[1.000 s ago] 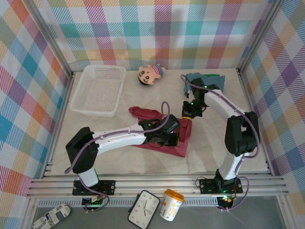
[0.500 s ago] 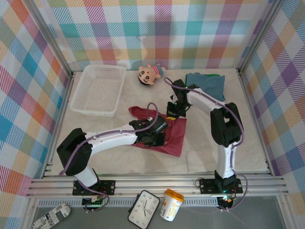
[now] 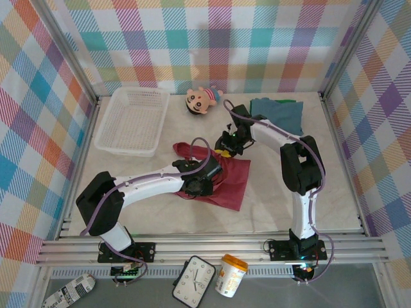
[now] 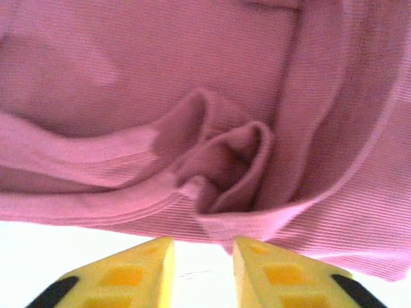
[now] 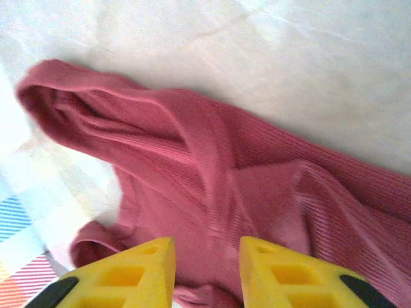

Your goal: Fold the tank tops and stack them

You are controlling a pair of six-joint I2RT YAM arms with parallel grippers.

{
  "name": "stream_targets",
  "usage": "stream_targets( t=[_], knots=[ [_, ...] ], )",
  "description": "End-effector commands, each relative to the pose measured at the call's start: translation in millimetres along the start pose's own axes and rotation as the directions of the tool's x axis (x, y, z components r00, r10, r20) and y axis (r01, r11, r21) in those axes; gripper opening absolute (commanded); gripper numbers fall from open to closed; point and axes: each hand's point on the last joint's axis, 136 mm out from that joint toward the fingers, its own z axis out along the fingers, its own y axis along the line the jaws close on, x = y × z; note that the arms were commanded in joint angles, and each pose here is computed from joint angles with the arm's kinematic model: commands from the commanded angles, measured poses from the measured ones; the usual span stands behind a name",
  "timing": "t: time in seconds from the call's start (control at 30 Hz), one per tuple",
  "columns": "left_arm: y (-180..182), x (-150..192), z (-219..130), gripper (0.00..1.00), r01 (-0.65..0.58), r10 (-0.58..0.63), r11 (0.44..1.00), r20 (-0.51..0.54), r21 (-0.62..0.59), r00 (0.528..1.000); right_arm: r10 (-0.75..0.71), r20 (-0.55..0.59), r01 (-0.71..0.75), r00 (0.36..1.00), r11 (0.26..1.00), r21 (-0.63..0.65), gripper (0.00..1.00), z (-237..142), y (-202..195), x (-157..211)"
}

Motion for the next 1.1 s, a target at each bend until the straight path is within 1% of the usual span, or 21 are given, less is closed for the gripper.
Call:
stream_targets(
  t=[0.0,0.07,0.13,0.2,0.27,0.3,0.37,0.47,0.57,0.67,0.73,0.83,0.97,1.07],
  knots=[
    [32.6,-3.6,-9.7,0.35,0.025,-0.022,0.989,0.025,-0.146,0.999,0.027,0.000,-0.027,1.000,0.991,-0.131,0.34,-1.2,21.7,-7.7],
    [25.1,-8.0,-15.9,0.37,0.015,-0.010,0.995,0.043,-0.102,0.999,0.009,0.023,-0.006,1.000,0.989,-0.148,0.35,-8.9,24.4,-11.5],
    [7.2,-11.7,-20.8,0.41,-0.016,0.016,1.000,0.061,-0.004,0.998,-0.014,0.057,0.022,0.998,0.990,-0.142,0.37,-21.5,22.0,-14.7],
    [-11.4,-12.6,-24.4,0.46,-0.059,0.055,0.996,0.059,0.074,0.997,-0.025,0.076,0.033,0.997,0.994,-0.103,0.38,-34.9,12.5,-13.4],
    [-24.5,-14.6,-26.5,0.48,-0.113,0.107,0.989,0.065,0.095,0.992,-0.029,0.076,0.032,0.997,0.999,-0.036,0.38,-44.8,-4.2,-6.9],
    [-31.9,-15.0,-26.7,0.50,-0.143,0.136,0.984,0.069,0.103,0.988,-0.032,0.057,0.032,0.998,0.999,-0.007,0.38,-47.1,-12.8,-0.6],
    [-39.8,-15.5,-21.4,0.51,-0.187,0.182,0.978,0.063,0.094,0.981,-0.042,0.021,0.041,0.999,0.998,0.040,0.39,-45.4,-28.5,12.8],
    [-39.3,-18.9,-7.5,0.51,-0.230,0.228,0.973,0.044,0.035,0.973,-0.032,-0.011,0.033,0.999,0.998,0.049,0.42,-34.4,-45.6,26.3],
    [-33.4,-22.6,7.0,0.52,-0.273,0.274,0.961,0.025,-0.033,0.961,-0.038,-0.036,0.039,0.999,0.999,0.019,0.43,-22.6,-47.4,31.2],
    [-30.5,-20.3,19.5,0.51,-0.278,0.279,0.960,0.002,-0.034,0.960,-0.038,-0.051,0.038,0.998,0.999,0.000,0.44,-13.0,-44.8,33.1],
    [-23.0,-13.8,28.8,0.49,-0.270,0.269,0.962,-0.033,-0.047,0.963,-0.038,-0.077,0.037,0.996,0.999,-0.017,0.44,-4.4,-40.2,36.7],
    [-2.0,-8.2,33.5,0.44,-0.245,0.239,0.963,-0.068,-0.114,0.969,-0.034,-0.088,0.030,0.996,0.999,-0.045,0.44,5.1,-33.3,38.3],
    [13.3,-14.2,24.0,0.40,-0.171,0.173,0.977,0.003,-0.126,0.985,-0.024,-0.120,0.013,0.993,0.996,-0.086,0.43,18.6,-23.0,40.6],
    [27.1,-15.4,22.6,0.38,-0.129,0.131,0.980,0.004,-0.155,0.991,-0.041,-0.122,0.026,0.992,0.993,-0.118,0.42,23.6,-7.8,39.9]
  ],
)
